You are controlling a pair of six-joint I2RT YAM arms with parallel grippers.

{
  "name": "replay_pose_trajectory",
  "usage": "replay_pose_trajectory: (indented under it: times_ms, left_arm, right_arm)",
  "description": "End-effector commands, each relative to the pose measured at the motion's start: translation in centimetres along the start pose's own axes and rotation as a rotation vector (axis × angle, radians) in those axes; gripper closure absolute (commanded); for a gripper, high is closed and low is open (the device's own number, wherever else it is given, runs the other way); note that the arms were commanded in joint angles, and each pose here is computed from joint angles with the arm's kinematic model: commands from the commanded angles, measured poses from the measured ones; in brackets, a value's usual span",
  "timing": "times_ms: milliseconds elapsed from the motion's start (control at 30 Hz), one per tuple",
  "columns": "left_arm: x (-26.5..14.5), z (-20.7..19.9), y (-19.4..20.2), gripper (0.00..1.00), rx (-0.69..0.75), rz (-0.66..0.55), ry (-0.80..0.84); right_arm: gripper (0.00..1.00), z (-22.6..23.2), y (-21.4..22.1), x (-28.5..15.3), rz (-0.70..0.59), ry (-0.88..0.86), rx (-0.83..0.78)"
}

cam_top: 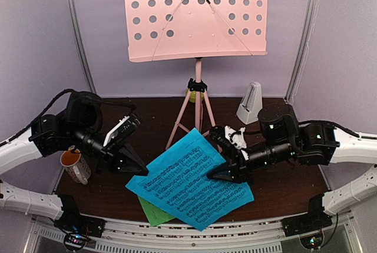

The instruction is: Set up the instrument practice props

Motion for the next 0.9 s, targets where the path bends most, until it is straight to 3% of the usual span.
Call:
replay_pose_trajectory:
  times_ms: [0,167,233,400,433,500,633,867]
  left_arm:
    - [-0.4,-0.9,-1.7,1.0,0.08,-0.028,0.01]
    - [-0.5,-1.1,-2.4,1.0,0.102,-0.014,0.011]
    - [-0.6,-0.8,-2.6,0.97,0.112,-0.007,-0.018]
    - [-1.4,0.8,-3.4,0.6,0.124,-0.088,-0.178]
    - [-1.6,1.1,-3.6,0.48,0.124,-0.116,-0.208]
    - [-2.3,1.4,-4.1,0.37,0.13,-0.178,-0.26]
    - [-4.2,1.9,-5.9,0.31,0.139,-0.301,-0.364]
    - [-9.2,3.9,-10.0,0.32,0.144,-0.592,-0.57]
  right_arm:
    - [0.79,0.2,-1.0,-0.2,-0.001,0.004,-0.008]
    - [1.0,0.4,-1.2,-0.5,0.0,-0.005,-0.004]
    - [1.0,0.3,-1.2,-0.7,-0.002,0.007,-0.003]
    - [1.0,-0.8,-2.1,-2.1,-0.086,0.102,0.034]
    - [1.0,-1.0,-2.5,-2.5,-0.118,0.119,0.048]
    - [1.0,-1.2,-3.2,-3.1,-0.174,0.129,0.078]
    - [1.0,-1.7,-4.8,-4.5,-0.26,0.159,0.108]
    - [1.0,-2.7,-8.4,-9.1,-0.401,0.27,0.114]
Point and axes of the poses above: each gripper's point midway between its finger pads, its own x axis out along the fingers, its own z axis along the line the jaws close on, y = z × x, the point moved 3 cm from there along -x, back along the fingers, and after that the axes turned 5 degrees about -x, right-handed, at the moved point
